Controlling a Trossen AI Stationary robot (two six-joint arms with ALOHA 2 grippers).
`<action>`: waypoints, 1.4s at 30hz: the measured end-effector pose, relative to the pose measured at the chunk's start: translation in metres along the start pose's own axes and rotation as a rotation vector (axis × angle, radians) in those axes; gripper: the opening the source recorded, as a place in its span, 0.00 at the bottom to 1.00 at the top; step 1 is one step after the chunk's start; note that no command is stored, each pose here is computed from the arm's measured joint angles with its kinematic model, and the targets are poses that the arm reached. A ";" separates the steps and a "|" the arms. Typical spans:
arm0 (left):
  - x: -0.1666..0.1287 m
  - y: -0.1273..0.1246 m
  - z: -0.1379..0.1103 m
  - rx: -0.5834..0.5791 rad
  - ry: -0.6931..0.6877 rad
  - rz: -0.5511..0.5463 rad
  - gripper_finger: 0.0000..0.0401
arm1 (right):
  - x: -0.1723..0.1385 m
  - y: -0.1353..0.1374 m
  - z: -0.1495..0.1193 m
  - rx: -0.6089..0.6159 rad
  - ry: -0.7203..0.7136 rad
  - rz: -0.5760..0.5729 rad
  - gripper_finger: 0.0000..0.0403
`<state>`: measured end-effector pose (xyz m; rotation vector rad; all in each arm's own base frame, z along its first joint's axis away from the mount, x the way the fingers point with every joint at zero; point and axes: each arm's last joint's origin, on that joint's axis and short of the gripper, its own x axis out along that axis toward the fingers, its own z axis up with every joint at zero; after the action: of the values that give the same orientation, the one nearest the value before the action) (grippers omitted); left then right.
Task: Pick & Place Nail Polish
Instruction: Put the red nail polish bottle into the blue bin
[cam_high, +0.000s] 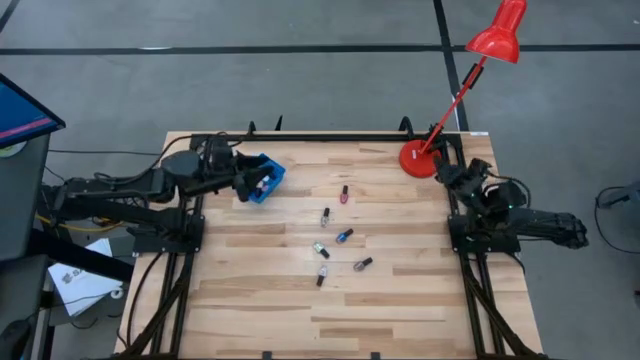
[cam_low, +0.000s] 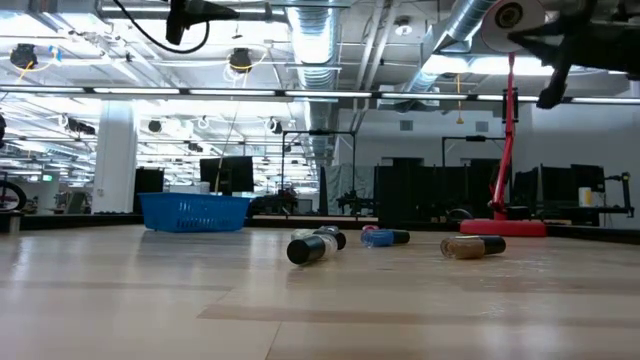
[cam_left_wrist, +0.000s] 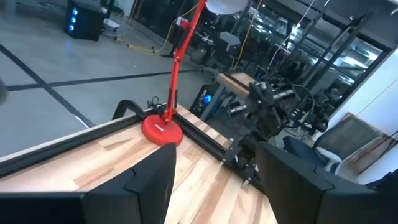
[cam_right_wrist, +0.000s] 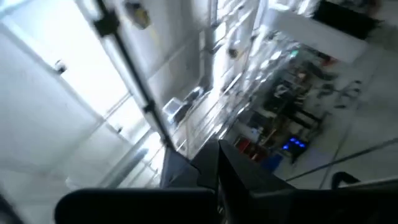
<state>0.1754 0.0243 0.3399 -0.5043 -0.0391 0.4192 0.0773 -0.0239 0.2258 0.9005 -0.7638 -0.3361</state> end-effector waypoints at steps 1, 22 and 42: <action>0.000 0.000 0.000 -0.001 -0.001 -0.001 0.54 | 0.001 0.001 0.002 0.033 -0.018 -0.006 0.00; 0.001 0.000 -0.001 0.001 0.004 0.002 0.54 | 0.094 0.036 -0.003 -0.628 0.494 -0.587 0.34; 0.000 -0.001 -0.001 -0.011 0.021 -0.033 0.54 | 0.208 -0.083 -0.116 -0.506 1.182 -1.040 0.57</action>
<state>0.1760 0.0230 0.3397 -0.5179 -0.0298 0.3814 0.3087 -0.1225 0.2076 0.7628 0.9094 -0.7464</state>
